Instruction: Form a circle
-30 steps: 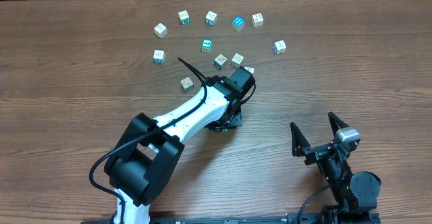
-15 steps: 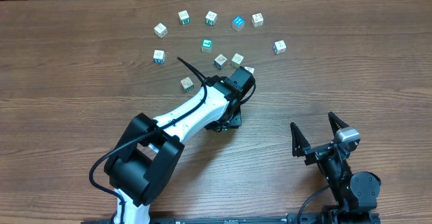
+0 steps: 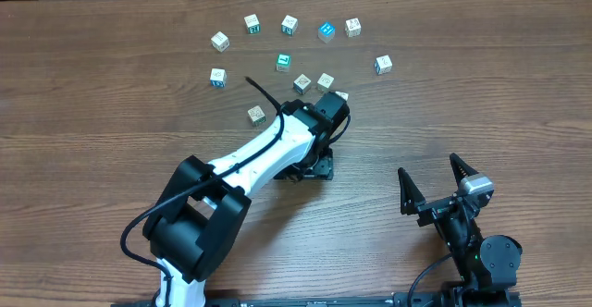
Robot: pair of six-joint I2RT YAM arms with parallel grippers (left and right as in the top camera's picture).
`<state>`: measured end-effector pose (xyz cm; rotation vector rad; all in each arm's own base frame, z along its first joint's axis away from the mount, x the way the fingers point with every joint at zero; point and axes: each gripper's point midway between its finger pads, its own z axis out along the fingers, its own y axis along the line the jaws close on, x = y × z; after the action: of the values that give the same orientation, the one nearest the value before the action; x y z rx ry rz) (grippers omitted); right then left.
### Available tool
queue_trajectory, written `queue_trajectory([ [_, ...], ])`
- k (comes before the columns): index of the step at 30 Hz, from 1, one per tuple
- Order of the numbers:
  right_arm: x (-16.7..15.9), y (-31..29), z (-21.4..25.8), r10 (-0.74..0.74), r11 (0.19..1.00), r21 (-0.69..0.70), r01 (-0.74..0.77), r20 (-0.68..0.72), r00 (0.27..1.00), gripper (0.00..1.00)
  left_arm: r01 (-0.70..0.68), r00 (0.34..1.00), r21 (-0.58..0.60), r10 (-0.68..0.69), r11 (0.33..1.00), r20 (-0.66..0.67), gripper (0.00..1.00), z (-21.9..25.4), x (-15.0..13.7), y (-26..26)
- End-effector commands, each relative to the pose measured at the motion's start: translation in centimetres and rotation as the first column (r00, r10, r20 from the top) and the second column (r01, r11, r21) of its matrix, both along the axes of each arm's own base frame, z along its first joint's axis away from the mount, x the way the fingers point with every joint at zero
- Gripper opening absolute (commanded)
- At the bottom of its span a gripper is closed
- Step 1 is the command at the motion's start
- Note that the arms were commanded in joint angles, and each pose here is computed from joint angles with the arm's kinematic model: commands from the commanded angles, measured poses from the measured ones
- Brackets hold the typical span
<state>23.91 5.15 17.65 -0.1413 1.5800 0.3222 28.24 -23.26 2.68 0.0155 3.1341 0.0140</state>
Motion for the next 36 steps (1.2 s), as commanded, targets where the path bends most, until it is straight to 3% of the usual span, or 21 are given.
queue_trajectory([
  [1, 0.1, -0.2, -0.2, -0.01, 1.0, -0.004, 0.01, 0.006, 1.0, 1.0, 0.047, 0.997, -0.017, -0.046, 0.999, 0.068, 0.8, 3.8, 1.6, -1.3],
  [11, 0.1, -0.2, -0.2, -0.01, 1.0, -0.004, 0.01, 0.006, 1.0, 1.0, 0.079, 0.987, -0.006, -0.077, 0.997, 0.139, 0.81, 8.1, 4.8, -0.2],
  [27, 0.1, -0.2, -0.2, -0.01, 1.0, -0.005, 0.01, 0.006, 1.0, 1.0, -0.172, 0.973, -0.015, 0.172, 0.985, 0.155, 0.85, 8.2, 10.1, 8.9],
  [29, 0.1, -0.2, -0.2, -0.01, 1.0, -0.005, 0.01, 0.006, 1.0, 1.0, -0.189, 0.969, -0.016, 0.189, 0.982, 0.156, 0.91, 8.2, 10.3, 9.5],
  [30, 0.1, -0.2, -0.2, -0.01, 1.0, -0.004, 0.01, 0.006, 1.0, 1.0, -0.203, 0.967, -0.016, 0.203, 0.979, 0.156, 1.0, 8.2, 10.5, 10.1],
  [36, 0.1, -0.2, -0.2, -0.01, 1.0, -0.004, 0.01, 0.006, 1.0, 1.0, -0.212, 0.965, -0.016, 0.212, 0.977, 0.156, 1.0, 8.2, 10.7, 10.4],
])
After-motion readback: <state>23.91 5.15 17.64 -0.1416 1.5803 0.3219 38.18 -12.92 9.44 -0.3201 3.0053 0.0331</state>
